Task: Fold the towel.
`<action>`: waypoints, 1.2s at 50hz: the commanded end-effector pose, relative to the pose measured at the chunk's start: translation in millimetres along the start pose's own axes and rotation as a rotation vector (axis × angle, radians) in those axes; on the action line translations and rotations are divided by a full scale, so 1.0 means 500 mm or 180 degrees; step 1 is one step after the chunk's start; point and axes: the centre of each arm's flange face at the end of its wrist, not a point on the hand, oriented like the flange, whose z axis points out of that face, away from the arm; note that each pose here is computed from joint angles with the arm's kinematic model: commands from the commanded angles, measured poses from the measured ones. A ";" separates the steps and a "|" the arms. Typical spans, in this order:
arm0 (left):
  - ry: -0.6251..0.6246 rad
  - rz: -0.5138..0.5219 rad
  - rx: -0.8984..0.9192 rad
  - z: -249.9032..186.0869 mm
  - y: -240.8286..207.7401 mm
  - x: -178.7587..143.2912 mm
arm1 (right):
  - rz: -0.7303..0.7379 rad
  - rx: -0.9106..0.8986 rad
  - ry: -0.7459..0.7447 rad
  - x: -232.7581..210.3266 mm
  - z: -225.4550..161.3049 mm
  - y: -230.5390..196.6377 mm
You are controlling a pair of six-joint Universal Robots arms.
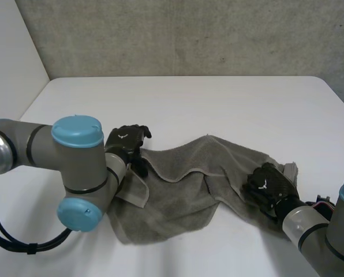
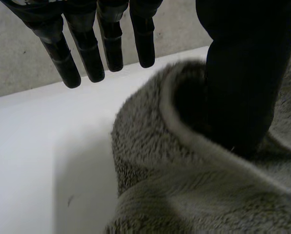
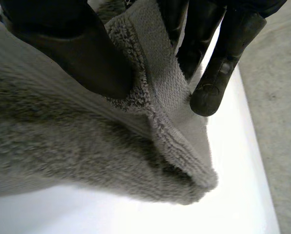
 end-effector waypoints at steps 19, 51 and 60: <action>-0.0648 0.0369 0.0329 -0.012 -0.066 -0.064 | 0.1237 -0.0231 0.1339 0.328 -0.052 0.050; -0.0972 0.1014 0.2915 -0.005 -0.567 -0.095 | 0.0733 0.1907 0.2993 0.692 0.103 -0.281; -0.0915 0.0850 0.2822 -0.029 -0.563 -0.098 | 0.1059 0.1921 0.2679 0.661 0.108 -0.266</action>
